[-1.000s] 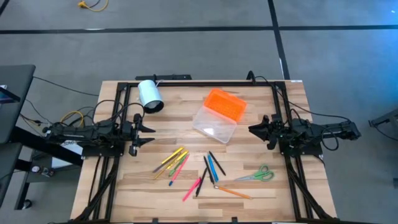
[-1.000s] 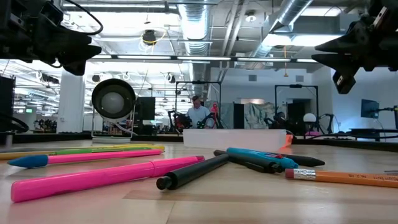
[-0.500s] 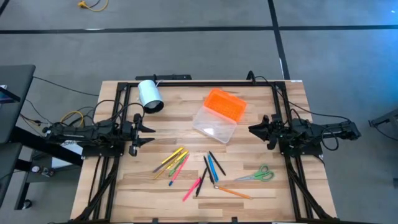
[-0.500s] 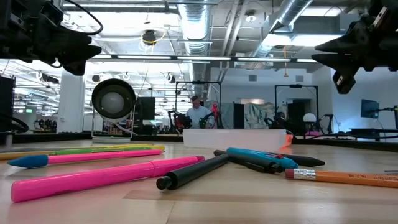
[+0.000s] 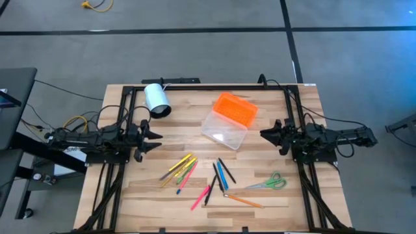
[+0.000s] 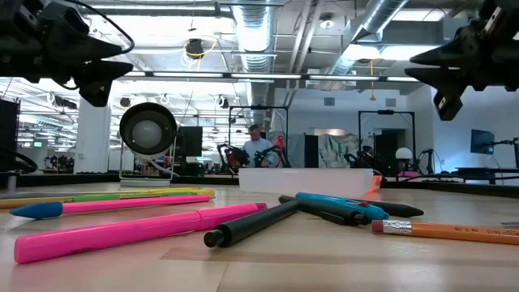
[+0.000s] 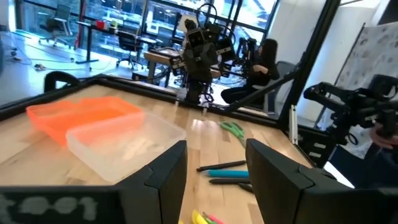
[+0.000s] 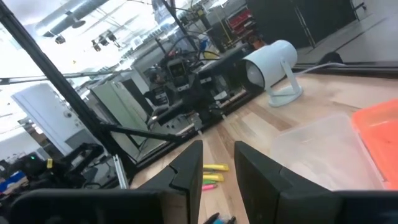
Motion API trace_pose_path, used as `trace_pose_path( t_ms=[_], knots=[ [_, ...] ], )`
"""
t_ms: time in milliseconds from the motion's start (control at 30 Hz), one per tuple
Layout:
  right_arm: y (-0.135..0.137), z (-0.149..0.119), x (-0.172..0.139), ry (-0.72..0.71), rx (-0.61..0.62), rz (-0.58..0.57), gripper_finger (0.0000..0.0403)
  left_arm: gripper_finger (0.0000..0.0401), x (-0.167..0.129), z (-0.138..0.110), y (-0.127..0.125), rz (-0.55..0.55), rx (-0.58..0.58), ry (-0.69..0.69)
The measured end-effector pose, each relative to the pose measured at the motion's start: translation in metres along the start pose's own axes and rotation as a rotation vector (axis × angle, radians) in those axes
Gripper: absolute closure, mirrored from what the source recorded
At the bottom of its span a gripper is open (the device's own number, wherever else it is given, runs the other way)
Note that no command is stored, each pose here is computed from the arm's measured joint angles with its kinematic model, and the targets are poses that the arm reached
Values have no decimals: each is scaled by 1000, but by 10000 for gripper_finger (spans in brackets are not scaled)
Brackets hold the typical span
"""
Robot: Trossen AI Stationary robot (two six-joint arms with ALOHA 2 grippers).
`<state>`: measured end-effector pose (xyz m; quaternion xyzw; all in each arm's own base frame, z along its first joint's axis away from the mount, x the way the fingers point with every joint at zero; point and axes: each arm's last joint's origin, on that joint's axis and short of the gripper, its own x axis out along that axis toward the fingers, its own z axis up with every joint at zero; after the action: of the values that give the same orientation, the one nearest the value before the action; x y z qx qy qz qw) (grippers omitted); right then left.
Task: Pick & place school supplies into a supply box
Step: Put the left yellow pen into the supply box
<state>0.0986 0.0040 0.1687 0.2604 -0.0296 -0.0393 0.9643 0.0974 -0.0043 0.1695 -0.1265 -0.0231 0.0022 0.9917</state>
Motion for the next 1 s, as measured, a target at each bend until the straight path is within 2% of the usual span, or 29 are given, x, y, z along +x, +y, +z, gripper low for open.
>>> trace_pose_path(
  t_ms=[167,267,367,433,533,600,767,1000],
  knots=[
    [-2,-1,1,0,-56,-41,317,247,0,0,0,-2,-24,-2],
    [1,4,0,-41,-68,-25,317,247,0,4,-3,-78,61,-30],
    [10,14,-1,-76,-210,78,317,247,-1,9,-7,-168,151,-48],
    [17,24,-3,-146,-302,148,317,247,-1,18,-9,-167,207,-89],
    [22,34,-6,-218,-408,184,317,247,-3,32,-12,-150,282,-148],
    [27,43,-8,-256,-450,189,317,247,-3,38,-13,-147,310,-165],
    [36,60,-13,-306,-509,191,317,247,-6,76,-23,-148,358,-254],
    [49,81,-10,-255,-582,169,317,248,15,117,-35,-123,369,-83]
  ],
)
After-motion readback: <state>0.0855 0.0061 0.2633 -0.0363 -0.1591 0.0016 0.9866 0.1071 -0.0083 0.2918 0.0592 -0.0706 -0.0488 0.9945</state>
